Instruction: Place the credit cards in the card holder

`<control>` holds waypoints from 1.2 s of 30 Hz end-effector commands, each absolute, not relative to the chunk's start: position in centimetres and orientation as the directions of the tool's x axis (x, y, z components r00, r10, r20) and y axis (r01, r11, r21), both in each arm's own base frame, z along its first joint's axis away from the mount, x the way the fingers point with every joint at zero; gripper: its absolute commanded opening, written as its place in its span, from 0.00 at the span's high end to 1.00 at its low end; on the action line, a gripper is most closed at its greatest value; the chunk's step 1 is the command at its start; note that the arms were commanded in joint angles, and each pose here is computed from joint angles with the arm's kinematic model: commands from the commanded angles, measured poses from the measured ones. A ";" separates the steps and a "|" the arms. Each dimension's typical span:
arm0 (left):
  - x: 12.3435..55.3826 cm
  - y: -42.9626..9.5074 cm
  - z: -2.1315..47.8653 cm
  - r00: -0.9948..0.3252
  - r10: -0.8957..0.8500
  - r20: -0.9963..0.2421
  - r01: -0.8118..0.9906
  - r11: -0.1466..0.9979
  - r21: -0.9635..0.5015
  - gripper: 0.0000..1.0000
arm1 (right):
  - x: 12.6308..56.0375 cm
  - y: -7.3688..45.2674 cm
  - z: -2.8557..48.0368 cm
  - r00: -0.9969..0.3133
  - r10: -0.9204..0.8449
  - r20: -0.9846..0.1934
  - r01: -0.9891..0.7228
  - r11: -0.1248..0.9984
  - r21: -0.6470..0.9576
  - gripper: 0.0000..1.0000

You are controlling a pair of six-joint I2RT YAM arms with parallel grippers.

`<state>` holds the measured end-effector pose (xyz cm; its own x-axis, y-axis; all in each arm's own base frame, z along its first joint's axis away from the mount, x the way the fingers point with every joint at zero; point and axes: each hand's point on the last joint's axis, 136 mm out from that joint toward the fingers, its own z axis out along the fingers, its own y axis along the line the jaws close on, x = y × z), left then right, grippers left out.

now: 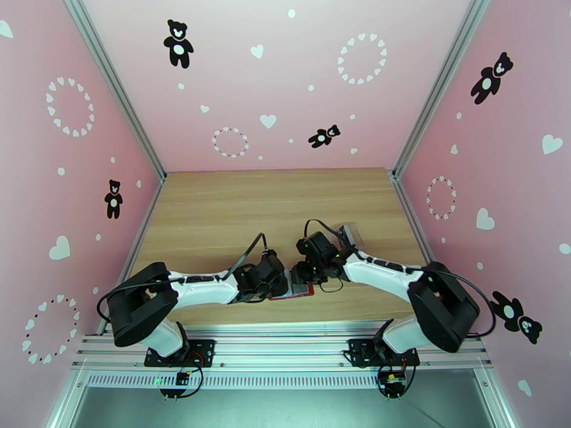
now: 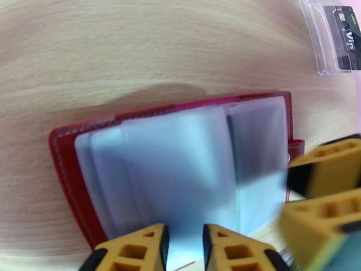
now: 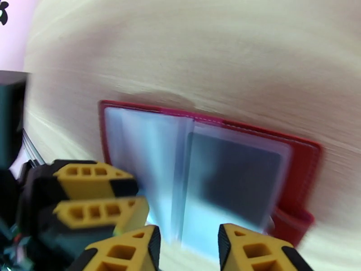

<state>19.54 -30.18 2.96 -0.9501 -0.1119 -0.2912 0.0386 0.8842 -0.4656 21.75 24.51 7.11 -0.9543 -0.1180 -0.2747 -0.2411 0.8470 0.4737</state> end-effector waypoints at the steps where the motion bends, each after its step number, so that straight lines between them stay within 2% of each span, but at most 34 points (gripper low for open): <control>1: 19.2 -28.2 3.9 -0.941 -0.094 -0.326 0.049 0.913 -0.405 0.67 | 22.9 21.8 9.9 -0.929 -0.116 -0.353 -0.256 0.888 0.382 0.56; 4: 19.3 -26.9 5.2 -0.927 -0.099 -0.362 0.050 0.923 -0.381 0.62 | 24.3 18.6 11.7 -0.912 -0.110 -0.395 -0.236 0.929 0.284 0.52; 9: 19.5 -25.1 6.9 -0.909 -0.121 -0.400 0.045 0.923 -0.381 0.61 | 27.2 12.4 14.3 -0.886 -0.098 -0.454 -0.154 0.984 0.089 0.45; 14: 19.6 -24.0 7.2 -0.901 -0.147 -0.409 0.029 0.919 -0.394 0.60 | 30.0 7.0 14.5 -0.909 -0.084 -0.409 -0.058 0.995 -0.077 0.41; 21: 19.6 -24.0 6.9 -0.905 -0.152 -0.397 0.030 0.909 -0.416 0.60 | 33.5 4.8 12.5 -0.948 -0.087 -0.307 -0.037 0.986 -0.164 0.39; 24: 19.6 -24.0 6.5 -0.907 -0.151 -0.392 0.029 0.909 -0.416 0.60 | 34.6 5.2 11.3 -0.960 -0.099 -0.261 -0.062 0.987 -0.146 0.39; 29: 19.6 -24.1 6.3 -0.911 -0.150 -0.385 0.029 0.906 -0.423 0.59 | 35.8 4.5 10.0 -0.972 -0.107 -0.210 -0.063 0.976 -0.207 0.39; 36: 19.7 -24.4 5.7 -0.915 -0.147 -0.375 0.028 0.905 -0.425 0.59 | 36.3 4.7 7.7 -0.983 -0.111 -0.145 -0.079 0.975 -0.210 0.42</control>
